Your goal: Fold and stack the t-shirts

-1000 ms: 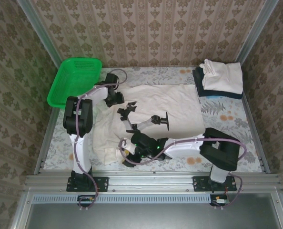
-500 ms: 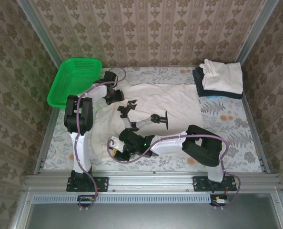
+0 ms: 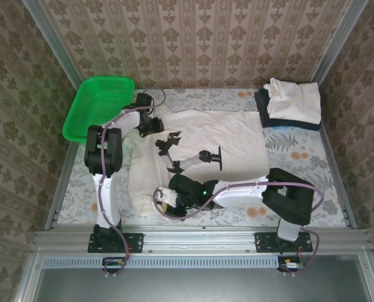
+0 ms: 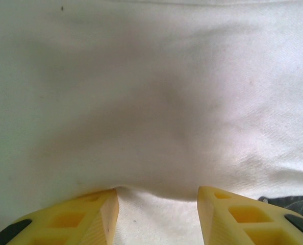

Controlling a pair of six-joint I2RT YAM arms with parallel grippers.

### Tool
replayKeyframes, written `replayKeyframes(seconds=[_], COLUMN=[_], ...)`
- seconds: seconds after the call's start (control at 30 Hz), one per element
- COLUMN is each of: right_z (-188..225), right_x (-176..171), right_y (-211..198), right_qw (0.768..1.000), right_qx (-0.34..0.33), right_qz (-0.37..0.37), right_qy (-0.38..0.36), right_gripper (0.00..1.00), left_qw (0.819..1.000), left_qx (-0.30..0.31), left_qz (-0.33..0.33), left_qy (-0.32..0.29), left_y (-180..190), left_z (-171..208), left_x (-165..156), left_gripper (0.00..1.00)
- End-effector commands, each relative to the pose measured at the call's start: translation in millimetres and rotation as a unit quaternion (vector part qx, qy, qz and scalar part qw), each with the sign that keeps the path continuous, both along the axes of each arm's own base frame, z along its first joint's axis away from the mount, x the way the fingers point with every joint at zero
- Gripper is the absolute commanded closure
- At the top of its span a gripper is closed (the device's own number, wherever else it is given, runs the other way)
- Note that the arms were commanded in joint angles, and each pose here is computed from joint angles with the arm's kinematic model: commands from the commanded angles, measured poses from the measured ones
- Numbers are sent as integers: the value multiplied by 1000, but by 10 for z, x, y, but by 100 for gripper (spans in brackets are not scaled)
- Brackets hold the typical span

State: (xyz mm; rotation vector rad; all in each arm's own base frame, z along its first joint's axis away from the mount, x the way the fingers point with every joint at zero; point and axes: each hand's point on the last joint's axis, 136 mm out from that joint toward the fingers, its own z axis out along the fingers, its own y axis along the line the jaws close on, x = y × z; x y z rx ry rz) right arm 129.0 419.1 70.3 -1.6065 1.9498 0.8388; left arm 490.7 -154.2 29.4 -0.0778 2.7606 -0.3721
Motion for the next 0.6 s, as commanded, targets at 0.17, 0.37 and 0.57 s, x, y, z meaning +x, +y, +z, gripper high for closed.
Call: replayKeyframes(seconds=[0.17, 0.37, 0.57], right_z=[202, 60, -286], right_x=[86, 1261, 1701], right_y=[-423, -1338, -2343], right_qw=[998, 920, 786], right_qx=[-8, -77, -152], right_qz=[-55, -384, -598], right_qy=[11, 2, 48], right_gripper=[55, 44, 34], left_qw=[1000, 1000, 998], left_qx=[17, 25, 39], left_qz=[-12, -12, 7], left_qy=[10, 1, -38], left_y=[97, 143, 260], left_z=[-52, 228, 659], left_x=[-32, -185, -661], left_gripper=[54, 52, 39])
